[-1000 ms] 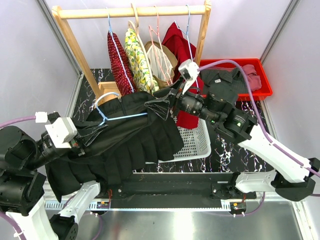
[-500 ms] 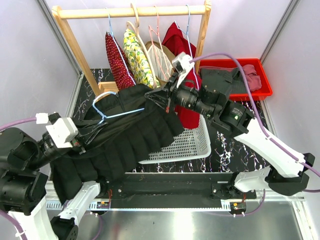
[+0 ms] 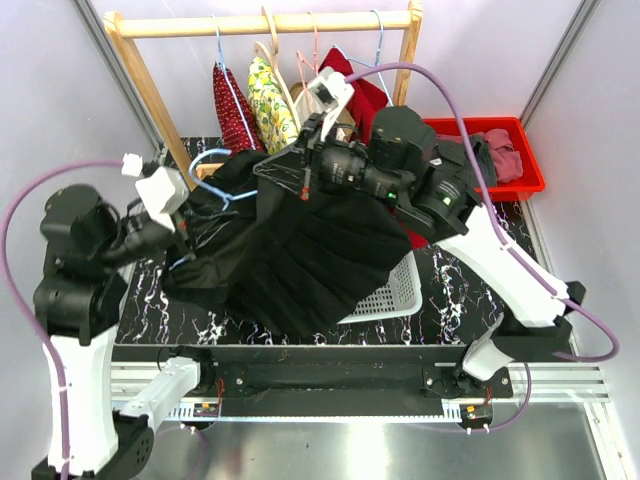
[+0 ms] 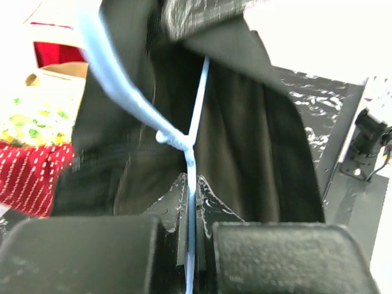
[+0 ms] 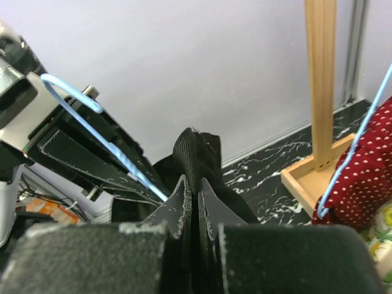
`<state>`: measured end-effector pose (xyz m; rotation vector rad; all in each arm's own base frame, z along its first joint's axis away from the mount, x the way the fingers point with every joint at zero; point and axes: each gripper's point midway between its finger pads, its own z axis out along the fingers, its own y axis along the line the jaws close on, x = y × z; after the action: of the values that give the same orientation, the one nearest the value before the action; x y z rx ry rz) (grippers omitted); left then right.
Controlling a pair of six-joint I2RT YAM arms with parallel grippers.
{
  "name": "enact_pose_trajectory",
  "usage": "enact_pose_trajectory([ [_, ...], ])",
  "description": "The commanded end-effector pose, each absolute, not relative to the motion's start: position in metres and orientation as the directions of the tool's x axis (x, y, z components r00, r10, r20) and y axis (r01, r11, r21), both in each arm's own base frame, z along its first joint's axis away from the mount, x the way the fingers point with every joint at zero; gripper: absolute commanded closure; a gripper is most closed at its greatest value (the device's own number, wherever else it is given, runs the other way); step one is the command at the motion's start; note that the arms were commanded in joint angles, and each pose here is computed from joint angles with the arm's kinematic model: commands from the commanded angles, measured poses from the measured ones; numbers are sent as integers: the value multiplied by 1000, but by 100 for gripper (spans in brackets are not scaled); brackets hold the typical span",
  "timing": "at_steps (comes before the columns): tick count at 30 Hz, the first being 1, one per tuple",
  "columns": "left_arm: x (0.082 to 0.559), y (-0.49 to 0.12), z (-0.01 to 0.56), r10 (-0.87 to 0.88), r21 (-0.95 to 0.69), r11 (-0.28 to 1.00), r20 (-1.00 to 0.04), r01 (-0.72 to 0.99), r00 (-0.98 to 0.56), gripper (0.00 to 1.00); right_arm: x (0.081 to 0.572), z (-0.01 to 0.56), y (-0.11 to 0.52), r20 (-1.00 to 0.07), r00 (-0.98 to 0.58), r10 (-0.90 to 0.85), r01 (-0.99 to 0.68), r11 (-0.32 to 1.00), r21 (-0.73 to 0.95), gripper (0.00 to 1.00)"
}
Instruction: Remove the skirt from the hanger
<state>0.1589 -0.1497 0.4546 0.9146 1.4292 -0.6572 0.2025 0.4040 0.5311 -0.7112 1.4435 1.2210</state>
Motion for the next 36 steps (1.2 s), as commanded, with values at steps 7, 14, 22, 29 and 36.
enact_pose_trajectory([
  [7, 146, -169, 499, 31, 171, 413, -984, 894, 174, 96, 173, 541, 430, -939, -310, 151, -927, 173, 334, 98],
  [14, 139, -141, 547, 96, 339, 585, -931, 737, 353, 100, 193, 540, 396, -969, -215, 118, -899, 364, 244, 100],
  [22, 132, -84, 571, 246, 430, 793, -874, 431, 419, 100, 238, 595, 255, -986, 121, 115, -567, 823, 27, 100],
  [29, 140, -58, 588, 222, 355, 886, -890, 298, 399, 100, 227, 649, 229, -953, 229, 201, -551, 833, 43, 100],
  [36, 170, -46, 542, 251, 313, 912, -937, 264, 243, 100, 239, 643, 247, -958, 239, 158, -545, 838, 2, 100],
])
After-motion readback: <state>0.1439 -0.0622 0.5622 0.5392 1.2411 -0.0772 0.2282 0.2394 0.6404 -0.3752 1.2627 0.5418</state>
